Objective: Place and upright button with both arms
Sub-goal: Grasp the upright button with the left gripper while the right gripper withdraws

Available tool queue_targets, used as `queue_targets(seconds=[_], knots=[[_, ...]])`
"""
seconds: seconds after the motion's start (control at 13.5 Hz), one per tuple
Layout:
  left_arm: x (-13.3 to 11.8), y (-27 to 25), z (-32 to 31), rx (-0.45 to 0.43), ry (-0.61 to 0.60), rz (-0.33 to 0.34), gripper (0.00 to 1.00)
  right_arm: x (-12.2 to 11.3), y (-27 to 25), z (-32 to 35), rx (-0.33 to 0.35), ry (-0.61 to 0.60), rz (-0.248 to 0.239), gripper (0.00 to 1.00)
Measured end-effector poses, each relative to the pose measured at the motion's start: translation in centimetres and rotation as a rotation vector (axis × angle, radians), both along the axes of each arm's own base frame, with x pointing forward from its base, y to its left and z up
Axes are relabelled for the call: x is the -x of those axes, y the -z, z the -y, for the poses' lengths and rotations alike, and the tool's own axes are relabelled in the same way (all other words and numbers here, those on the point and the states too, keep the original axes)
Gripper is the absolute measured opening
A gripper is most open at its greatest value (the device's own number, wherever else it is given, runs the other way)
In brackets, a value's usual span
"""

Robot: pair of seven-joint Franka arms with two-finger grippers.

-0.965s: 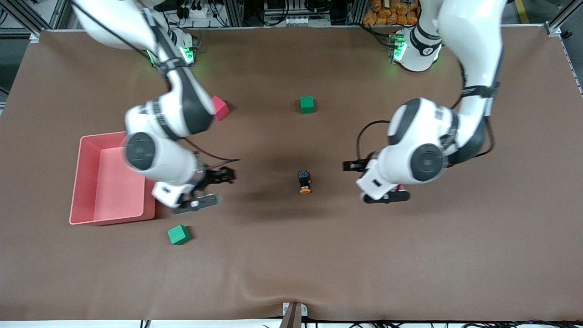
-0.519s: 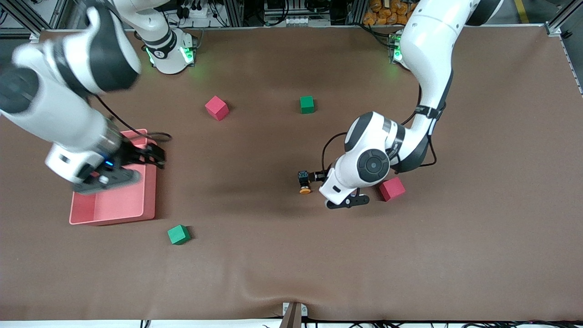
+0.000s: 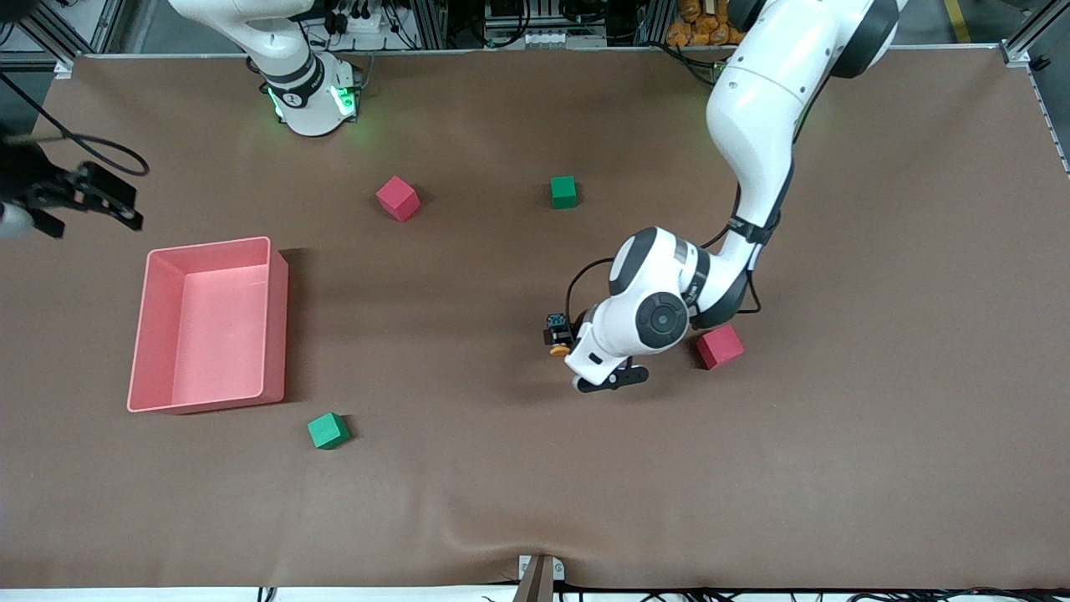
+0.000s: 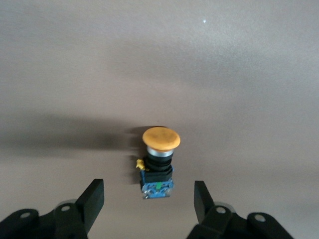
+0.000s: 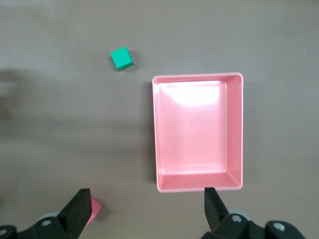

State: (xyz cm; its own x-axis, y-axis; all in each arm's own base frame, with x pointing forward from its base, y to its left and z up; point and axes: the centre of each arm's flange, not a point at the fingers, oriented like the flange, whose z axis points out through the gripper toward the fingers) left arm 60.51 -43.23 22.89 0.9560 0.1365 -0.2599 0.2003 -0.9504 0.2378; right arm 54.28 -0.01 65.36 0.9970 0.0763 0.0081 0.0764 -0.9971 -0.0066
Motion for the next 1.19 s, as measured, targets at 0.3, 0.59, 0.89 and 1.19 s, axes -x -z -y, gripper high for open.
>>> queue_targets(seconds=[0.3,0.59,0.89,1.19], knots=[[0.9,2.3,1.4,-0.005,0.013,0.003,0.79,2.2,-0.3,2.6,-0.002,0.109,-0.091,1.0],[1.4,3.4,1.8,-0.013,0.02,-0.008,0.73,2.5,-0.1,2.8,-0.002,0.132,-0.116,1.0],[2.2,4.3,2.5,-0.02,0.034,-0.017,0.7,2.3,-0.4,2.4,-0.02,0.114,-0.09,1.0],[2.3,4.7,2.5,-0.023,0.036,-0.021,0.63,1.9,-0.8,2.0,-0.024,0.085,-0.051,1.0]])
